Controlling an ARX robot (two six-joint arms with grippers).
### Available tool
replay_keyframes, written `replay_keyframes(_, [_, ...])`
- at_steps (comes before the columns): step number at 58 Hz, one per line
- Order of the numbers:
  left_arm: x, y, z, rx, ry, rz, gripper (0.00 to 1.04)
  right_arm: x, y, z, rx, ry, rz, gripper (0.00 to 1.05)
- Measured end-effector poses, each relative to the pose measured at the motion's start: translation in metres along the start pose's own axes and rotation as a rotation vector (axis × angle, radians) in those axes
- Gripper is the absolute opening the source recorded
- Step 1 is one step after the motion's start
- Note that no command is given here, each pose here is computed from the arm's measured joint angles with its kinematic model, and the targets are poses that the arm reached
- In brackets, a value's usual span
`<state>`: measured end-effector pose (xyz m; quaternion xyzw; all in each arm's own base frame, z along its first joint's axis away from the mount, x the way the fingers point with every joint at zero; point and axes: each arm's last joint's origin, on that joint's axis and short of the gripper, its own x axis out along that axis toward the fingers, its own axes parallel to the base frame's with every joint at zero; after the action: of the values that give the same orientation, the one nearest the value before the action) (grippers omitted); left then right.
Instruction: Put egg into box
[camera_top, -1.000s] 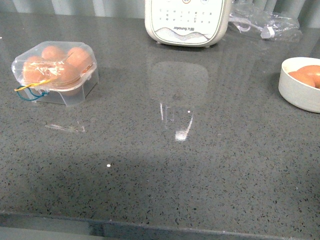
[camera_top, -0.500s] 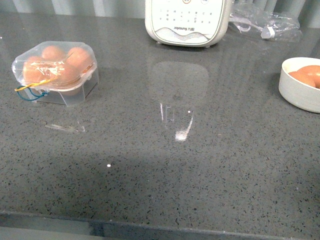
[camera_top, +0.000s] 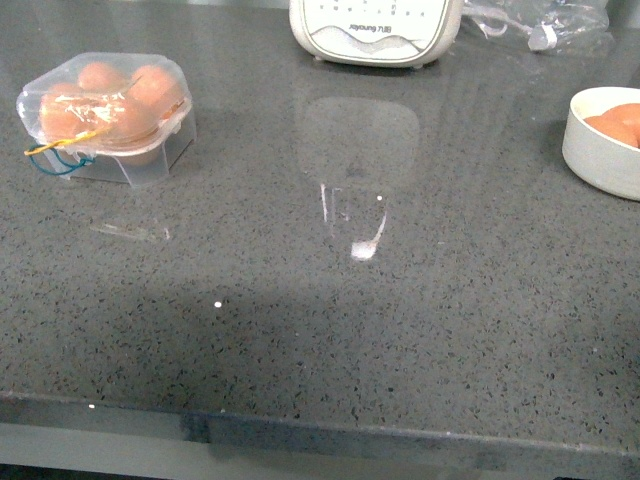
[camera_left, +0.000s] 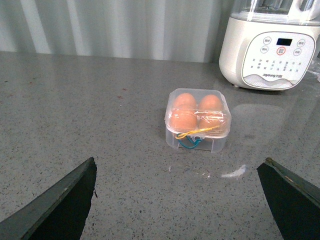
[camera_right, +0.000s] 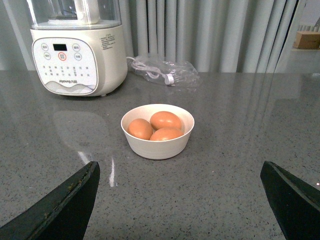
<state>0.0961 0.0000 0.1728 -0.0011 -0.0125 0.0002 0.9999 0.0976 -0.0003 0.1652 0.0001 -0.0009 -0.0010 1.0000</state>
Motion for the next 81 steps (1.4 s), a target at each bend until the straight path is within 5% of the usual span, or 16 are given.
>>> replay_keyframes(81, [0.0,0.0,0.0,0.0,0.0,0.0,0.98,0.0,0.0,0.0,0.0,0.0,0.0,0.97])
